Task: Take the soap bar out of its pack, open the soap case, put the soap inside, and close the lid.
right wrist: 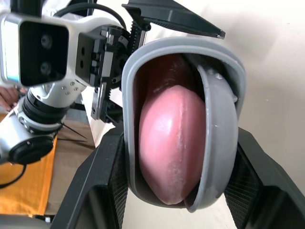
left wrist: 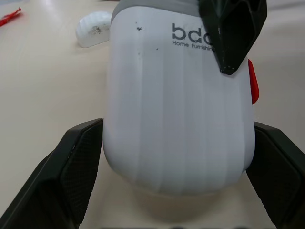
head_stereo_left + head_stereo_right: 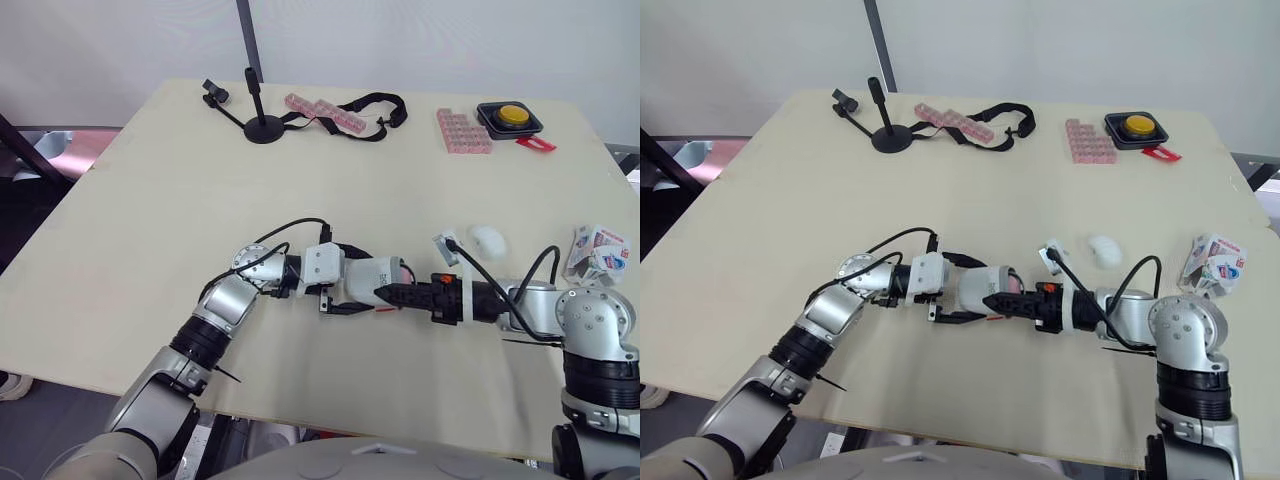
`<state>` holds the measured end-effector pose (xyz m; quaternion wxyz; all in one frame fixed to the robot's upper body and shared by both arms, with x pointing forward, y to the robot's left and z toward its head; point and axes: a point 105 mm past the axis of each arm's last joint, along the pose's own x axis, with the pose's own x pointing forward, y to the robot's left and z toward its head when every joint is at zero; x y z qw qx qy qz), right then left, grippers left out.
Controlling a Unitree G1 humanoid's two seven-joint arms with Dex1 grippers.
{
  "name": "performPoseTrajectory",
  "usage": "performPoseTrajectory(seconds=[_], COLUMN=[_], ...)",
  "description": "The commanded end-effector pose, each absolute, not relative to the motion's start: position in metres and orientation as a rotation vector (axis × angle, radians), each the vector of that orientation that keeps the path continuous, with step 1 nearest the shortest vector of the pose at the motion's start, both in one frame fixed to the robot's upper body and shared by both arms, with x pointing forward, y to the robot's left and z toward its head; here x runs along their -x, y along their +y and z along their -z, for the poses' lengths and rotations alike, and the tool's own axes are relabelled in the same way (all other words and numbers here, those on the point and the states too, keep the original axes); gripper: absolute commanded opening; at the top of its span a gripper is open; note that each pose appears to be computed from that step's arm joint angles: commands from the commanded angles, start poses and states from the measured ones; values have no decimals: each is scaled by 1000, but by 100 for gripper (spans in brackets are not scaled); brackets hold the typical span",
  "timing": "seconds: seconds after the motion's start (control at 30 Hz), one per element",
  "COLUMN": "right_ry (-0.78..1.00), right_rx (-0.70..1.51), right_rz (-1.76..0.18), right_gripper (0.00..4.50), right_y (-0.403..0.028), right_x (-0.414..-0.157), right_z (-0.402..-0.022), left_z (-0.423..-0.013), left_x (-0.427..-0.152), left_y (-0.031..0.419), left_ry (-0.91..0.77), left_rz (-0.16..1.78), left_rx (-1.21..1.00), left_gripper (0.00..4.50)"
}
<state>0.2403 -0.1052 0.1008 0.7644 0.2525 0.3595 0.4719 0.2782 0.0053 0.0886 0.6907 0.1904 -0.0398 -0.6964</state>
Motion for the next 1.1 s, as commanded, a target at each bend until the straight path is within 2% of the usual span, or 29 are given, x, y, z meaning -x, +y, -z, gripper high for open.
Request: performPoseTrajectory(seconds=[0.03, 0.3, 0.47, 0.63, 0.73, 1.1], right_ry=[749, 700, 690, 689, 685, 685], right_rx=[-368, 248, 571, 788, 838, 843], right_rz=[-1040, -1067, -1131, -1165, -1164, -1154], right_gripper=[214, 214, 214, 214, 214, 214], right_y=[-114, -132, -123, -115, -110, -109], right_x=[-242, -261, -261, -262, -264, -267], right_z=[-109, -134, -152, -157, -157, -152], left_z=[-111, -126, -155, -154, -144, -145], left_x=[-282, -300, -295, -287, -282, -278], left_y=[15, 41, 22, -5, -17, -36], left_ry=[-85, 232, 251, 229, 210, 67], left_rz=[1551, 1460, 1519, 1570, 1596, 1611], left_rx=[-333, -168, -99, -158, -250, -284], left_gripper=[449, 449, 449, 449, 449, 449])
